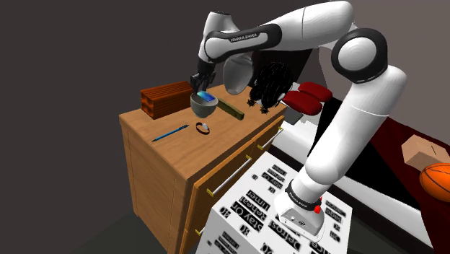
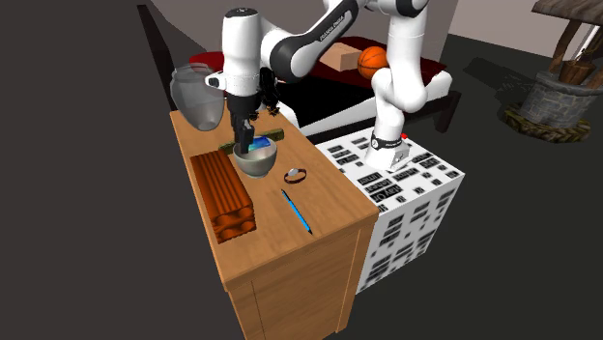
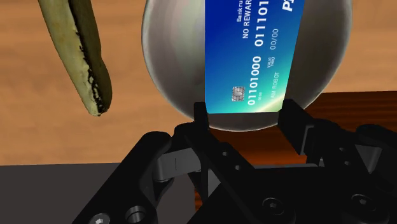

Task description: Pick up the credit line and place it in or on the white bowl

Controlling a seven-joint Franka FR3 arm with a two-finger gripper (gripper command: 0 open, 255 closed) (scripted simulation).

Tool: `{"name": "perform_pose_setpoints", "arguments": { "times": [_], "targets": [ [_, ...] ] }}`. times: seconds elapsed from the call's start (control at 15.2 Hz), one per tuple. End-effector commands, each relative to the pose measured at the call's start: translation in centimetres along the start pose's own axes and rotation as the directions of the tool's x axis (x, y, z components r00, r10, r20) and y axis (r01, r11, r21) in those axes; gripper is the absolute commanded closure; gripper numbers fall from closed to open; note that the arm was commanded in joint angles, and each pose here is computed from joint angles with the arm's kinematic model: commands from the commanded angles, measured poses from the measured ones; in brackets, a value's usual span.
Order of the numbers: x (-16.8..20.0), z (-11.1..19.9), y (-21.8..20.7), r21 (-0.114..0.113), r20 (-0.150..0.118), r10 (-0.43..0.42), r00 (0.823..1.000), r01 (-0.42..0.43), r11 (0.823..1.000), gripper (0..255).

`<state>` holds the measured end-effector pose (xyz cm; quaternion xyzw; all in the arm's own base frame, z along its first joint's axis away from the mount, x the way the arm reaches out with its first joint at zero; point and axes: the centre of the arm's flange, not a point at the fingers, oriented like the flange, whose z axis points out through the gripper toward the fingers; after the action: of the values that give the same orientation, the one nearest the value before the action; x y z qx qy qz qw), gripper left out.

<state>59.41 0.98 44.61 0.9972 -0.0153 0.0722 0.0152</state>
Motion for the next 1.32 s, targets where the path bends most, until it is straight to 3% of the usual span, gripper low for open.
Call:
{"name": "perform_pose_setpoints", "arguments": {
  "times": [0.0,0.46,0.53,0.86,1.12,1.25],
  "targets": [
    [0.0,0.9,0.0,0.000,0.000,0.000,1.000,0.000,1.000,255],
    [0.0,0.9,0.0,0.000,0.000,0.000,1.000,0.000,1.000,255],
    [0.0,0.9,0.0,0.000,0.000,0.000,1.000,0.000,1.000,0],
    [0.0,0.9,0.0,0.000,0.000,0.000,1.000,0.000,1.000,0],
    [0.0,-4.1,0.0,0.000,0.000,0.000,1.000,0.000,1.000,0],
    [0.0,-4.1,0.0,0.000,0.000,0.000,1.000,0.000,1.000,0]
  ]
}}
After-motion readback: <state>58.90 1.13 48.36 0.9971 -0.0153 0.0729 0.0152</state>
